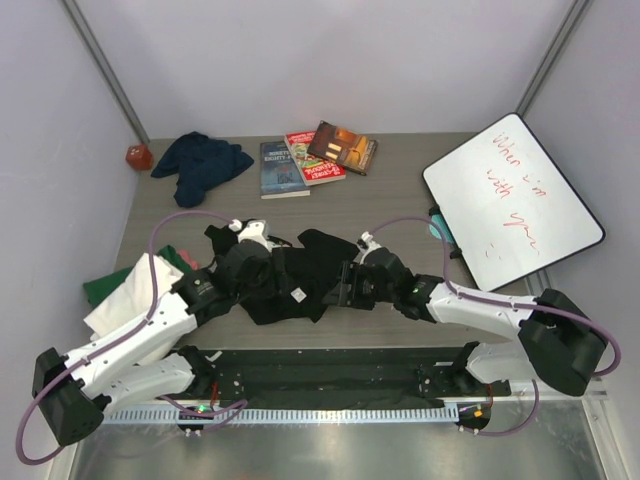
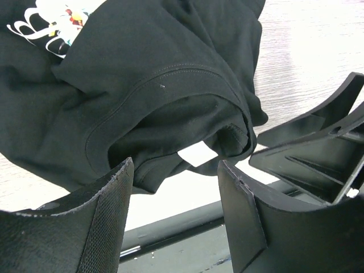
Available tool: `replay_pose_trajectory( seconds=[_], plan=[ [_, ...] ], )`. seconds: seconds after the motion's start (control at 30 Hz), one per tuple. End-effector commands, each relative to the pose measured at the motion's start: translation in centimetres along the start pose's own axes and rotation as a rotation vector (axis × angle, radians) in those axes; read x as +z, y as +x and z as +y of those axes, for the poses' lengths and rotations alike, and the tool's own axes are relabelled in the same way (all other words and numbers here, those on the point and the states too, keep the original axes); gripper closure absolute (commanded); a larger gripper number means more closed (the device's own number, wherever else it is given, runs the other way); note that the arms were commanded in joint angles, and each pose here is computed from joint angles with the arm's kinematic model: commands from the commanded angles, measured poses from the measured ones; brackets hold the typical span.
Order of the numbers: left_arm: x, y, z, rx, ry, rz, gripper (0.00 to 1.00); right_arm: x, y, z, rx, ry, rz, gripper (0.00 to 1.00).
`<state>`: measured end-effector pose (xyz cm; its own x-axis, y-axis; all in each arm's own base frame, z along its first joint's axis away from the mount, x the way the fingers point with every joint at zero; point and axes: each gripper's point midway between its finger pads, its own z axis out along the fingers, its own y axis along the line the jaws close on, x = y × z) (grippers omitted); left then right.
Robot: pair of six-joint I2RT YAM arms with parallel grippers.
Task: Fold and stack the t-shirts
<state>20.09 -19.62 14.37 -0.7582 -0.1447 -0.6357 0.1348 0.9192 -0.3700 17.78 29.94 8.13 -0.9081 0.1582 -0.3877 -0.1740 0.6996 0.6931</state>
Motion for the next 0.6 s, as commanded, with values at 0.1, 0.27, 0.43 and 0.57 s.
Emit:
replay_pose_trajectory(
  seconds=[0.1, 0.27, 0.43, 0.57],
  plan=[
    [-0.1, -1.0, -0.2, 0.011, 0.015, -0.047, 0.38, -1.2, -3.2, 1.8, -0.079, 0.001, -0.119, 0.38],
    [0.5, -1.0, -0.9, 0.013, 0.029, -0.032, 0.38, -0.4, -2.1, 0.3, -0.082, 0.053, -0.066, 0.38],
    [0.5, -1.7, -1.3, 0.03, 0.033, -0.04, 0.38, 0.1, -2.0, -0.1, -0.096, 0.076, -0.049, 0.38],
    [0.4, -2.1, -1.6, 0.032, 0.038, -0.051, 0.38, 0.2, -2.3, -0.3, -0.114, 0.099, -0.047, 0.38]
  ],
)
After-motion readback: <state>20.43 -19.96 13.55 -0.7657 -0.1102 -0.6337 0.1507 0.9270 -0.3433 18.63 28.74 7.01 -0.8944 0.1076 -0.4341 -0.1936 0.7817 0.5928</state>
